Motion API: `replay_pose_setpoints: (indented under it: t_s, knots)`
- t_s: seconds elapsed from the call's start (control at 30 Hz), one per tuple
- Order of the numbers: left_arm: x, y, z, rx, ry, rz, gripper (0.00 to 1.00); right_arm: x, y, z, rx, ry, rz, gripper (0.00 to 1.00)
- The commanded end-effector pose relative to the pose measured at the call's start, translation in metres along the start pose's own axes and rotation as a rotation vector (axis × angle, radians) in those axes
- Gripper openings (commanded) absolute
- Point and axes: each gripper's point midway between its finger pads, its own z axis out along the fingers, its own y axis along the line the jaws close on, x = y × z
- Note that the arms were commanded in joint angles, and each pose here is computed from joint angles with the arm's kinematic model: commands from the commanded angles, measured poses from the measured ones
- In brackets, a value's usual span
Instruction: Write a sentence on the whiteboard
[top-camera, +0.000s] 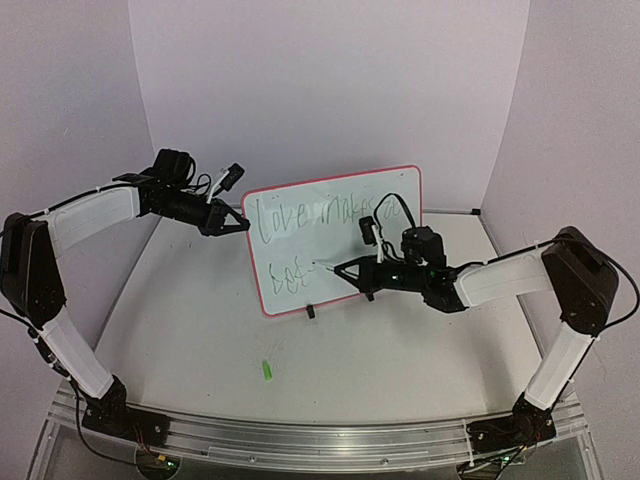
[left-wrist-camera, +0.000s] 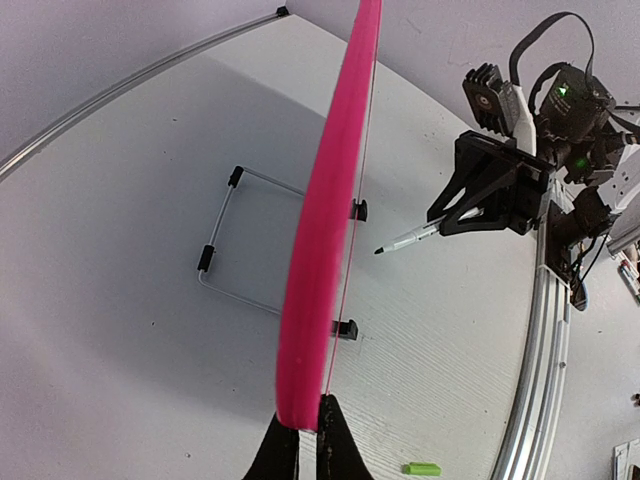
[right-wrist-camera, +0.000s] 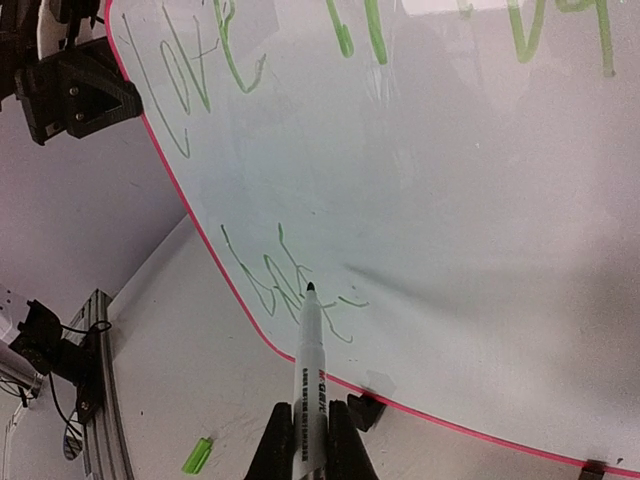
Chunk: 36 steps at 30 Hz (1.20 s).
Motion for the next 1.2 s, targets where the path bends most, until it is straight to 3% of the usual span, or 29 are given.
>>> replay_pose_setpoints:
  t_s: [0.0, 0.3, 0.9, 1.17]
  knots:
    - [0.012, -0.009, 0.006, 0.012, 0.050, 0.011, 0.00, -0.025, 0.007, 0.005, -0.016, -0.052, -0.041, 0.00]
    - [0.012, -0.008, 0.007, 0.011, 0.051, 0.010, 0.00, -0.023, -0.011, 0.016, 0.034, -0.049, -0.027, 0.00]
    - [0.012, -0.008, 0.008, 0.013, 0.053, 0.008, 0.00, 0.033, -0.036, 0.017, 0.083, 0.061, 0.053, 0.00]
    - [0.013, -0.008, 0.008, 0.013, 0.054, 0.008, 0.00, 0.037, -0.043, 0.012, 0.122, 0.050, 0.062, 0.00]
